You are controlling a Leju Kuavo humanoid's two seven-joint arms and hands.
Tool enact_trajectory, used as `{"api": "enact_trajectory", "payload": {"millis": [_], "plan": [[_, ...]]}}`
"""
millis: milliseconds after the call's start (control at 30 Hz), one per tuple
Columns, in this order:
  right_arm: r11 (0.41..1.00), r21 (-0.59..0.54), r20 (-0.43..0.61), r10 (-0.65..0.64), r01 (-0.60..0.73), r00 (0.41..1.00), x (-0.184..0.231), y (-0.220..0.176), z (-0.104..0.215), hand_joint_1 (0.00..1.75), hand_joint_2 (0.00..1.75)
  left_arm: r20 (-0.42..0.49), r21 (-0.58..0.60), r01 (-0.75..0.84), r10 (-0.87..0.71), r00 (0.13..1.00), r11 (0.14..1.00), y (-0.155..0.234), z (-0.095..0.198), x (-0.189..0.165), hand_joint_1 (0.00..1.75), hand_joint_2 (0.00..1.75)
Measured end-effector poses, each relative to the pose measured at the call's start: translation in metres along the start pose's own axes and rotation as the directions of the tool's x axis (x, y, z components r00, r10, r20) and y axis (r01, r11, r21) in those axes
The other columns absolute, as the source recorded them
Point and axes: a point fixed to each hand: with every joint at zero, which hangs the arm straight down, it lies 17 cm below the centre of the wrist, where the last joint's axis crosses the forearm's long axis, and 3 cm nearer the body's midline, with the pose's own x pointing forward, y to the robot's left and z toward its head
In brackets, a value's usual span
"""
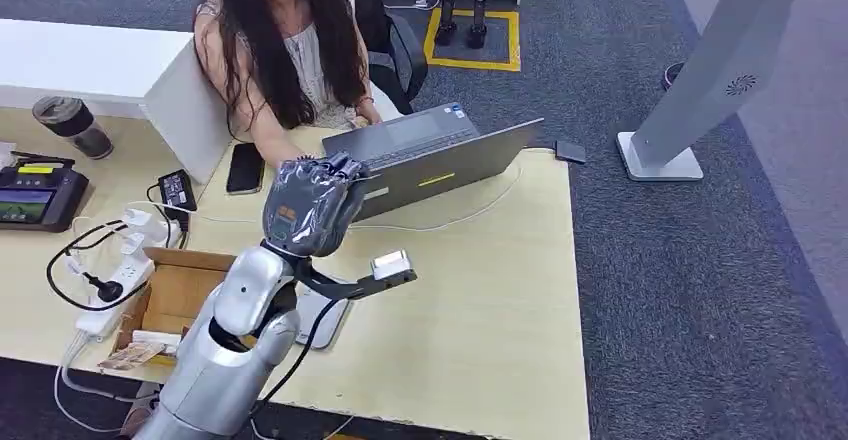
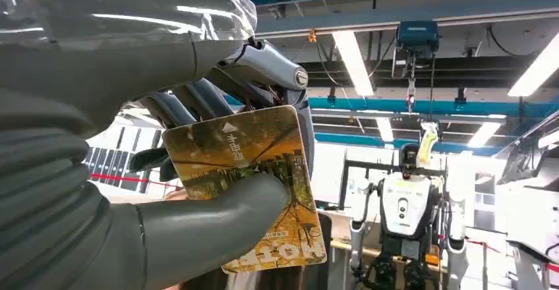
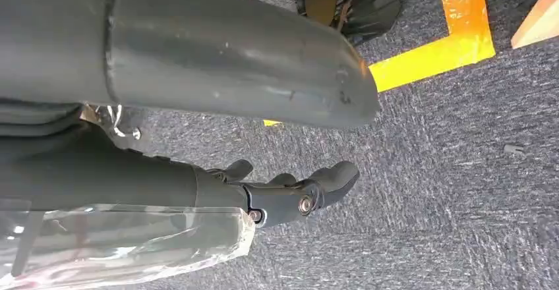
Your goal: Pass the card to the sensor for recognition and then transmit it.
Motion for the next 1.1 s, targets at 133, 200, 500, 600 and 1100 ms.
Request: {"api": "enact_trajectory", "payload": {"millis": [133, 200, 500, 600, 1100], "plan": [[1.000, 0.000, 0.000, 0.000, 0.000, 1.000, 0.000, 0.000, 0.000, 0.00, 0.00, 0.001, 0.000, 0.000, 0.000, 1.000, 1.000, 0.000, 0.001, 0.000, 1.75, 1.75], [1.000, 0.000, 0.000, 0.000, 0.000, 1.000, 0.000, 0.000, 0.000, 0.00, 0.00, 0.001, 0.000, 0.000, 0.000, 1.000, 1.000, 0.000, 0.001, 0.000, 1.75, 1.75], [1.000, -0.003, 0.002, -0.026, 0.026, 1.000, -0.001, -0.001, 0.000, 0.00, 0.00, 0.066, -0.020, 0.018, -0.016, 0.998, 1.000, -0.004, 0.016, 0.023, 1.75, 1.75], [0.999, -0.007, 0.004, -0.050, 0.050, 0.999, -0.001, -0.002, 0.000, 0.00, 0.00, 0.119, -0.115, 0.036, -0.022, 0.993, 0.993, -0.025, 0.031, 0.038, 1.75, 1.75], [0.988, -0.051, -0.019, -0.149, 0.147, 0.989, -0.018, -0.023, -0.002, 0.00, 0.00, 0.157, -0.410, 0.107, -0.046, 0.987, 0.906, -0.109, 0.107, 0.042, 1.75, 1.75]]}}
